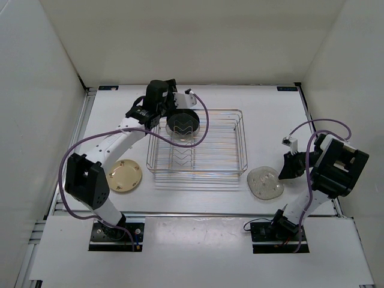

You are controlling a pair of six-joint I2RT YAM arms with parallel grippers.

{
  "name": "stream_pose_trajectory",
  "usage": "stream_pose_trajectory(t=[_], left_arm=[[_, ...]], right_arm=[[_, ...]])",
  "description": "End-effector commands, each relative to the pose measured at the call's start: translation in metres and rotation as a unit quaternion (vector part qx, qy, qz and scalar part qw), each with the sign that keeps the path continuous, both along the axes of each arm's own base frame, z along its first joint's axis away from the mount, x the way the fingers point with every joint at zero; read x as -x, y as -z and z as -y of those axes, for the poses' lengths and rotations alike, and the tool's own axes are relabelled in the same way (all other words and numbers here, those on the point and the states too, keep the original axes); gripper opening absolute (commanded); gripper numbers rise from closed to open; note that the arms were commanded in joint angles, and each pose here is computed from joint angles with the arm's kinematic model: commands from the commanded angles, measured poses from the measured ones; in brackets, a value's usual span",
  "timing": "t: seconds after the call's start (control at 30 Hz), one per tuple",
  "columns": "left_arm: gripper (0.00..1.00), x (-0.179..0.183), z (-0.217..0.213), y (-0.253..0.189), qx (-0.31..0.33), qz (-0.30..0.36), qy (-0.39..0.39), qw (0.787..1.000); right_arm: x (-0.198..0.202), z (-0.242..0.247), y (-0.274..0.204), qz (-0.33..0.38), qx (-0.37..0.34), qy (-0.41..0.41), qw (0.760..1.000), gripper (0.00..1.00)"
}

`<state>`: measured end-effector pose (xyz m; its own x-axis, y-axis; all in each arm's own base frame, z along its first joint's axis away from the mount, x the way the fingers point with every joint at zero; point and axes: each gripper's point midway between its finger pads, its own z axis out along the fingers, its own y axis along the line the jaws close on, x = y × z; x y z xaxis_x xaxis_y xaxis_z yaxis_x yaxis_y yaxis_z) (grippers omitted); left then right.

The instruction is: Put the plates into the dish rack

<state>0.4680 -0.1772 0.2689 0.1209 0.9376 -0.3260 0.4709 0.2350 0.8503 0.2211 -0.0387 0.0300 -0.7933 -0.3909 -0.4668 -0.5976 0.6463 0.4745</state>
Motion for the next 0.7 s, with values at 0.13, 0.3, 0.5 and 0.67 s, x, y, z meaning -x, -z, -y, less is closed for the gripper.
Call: stream_pose_trajectory(t=[0.13,0.3,0.5,0.67], left_arm=[[0.9,0.01,-0.027,-0.044,0.036,0.042,-0.032,0.998],[0.91,0.016,-0.078,-0.053,0.074,0.051,-0.106,0.99],[0.91,0.035,-0.147,-0.039,0.099,0.045,-0.194,0.975],[0.92,0.055,-0.18,-0.013,0.129,0.029,-0.254,0.958]], right_arm=[[-0.009,0.003,-0.01,0.017,0.008,0.007,1.0,0.29],[-0.011,0.008,-0.005,0.001,0.01,0.005,1.0,0.33],[-0.016,0.008,-0.003,0.001,0.013,0.011,1.0,0.34],[-0.024,0.006,-0.006,-0.001,0.016,0.013,1.0,0.35]])
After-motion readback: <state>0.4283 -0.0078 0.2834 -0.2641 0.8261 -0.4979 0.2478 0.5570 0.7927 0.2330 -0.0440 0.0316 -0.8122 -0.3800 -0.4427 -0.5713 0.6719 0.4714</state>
